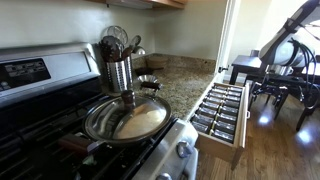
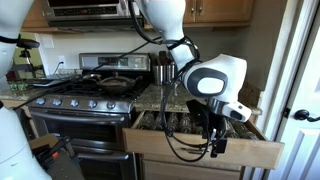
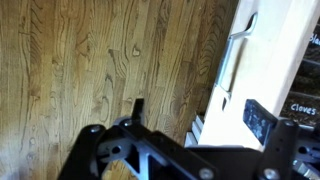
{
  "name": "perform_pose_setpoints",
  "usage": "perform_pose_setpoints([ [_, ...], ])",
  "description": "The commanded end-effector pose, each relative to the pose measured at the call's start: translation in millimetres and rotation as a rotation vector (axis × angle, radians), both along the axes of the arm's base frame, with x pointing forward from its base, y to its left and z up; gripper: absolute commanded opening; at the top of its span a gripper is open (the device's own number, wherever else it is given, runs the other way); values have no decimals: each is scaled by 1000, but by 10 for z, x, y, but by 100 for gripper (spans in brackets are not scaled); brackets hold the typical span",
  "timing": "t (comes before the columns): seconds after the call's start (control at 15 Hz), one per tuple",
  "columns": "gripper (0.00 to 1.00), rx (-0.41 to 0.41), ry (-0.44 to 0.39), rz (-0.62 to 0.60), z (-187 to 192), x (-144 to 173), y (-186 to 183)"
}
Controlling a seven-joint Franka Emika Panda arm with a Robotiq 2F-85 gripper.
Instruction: Close the drawer on the right
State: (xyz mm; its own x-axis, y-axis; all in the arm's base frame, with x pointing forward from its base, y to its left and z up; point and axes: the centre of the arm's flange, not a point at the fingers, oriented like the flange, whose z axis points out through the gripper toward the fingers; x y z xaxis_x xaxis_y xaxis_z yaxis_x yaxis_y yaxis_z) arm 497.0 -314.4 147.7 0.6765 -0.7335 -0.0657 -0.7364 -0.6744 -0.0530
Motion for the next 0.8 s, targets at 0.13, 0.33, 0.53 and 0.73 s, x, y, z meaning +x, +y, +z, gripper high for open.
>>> perform_pose_setpoints([
  [0.13, 100, 30, 18, -26, 125, -139, 85],
  [0.33, 100, 43, 45, -33, 62, -166, 106],
  [0.53, 99, 68, 6, -30, 79, -164, 116],
  [0.73, 100, 107, -48, -38, 139, -69, 209],
])
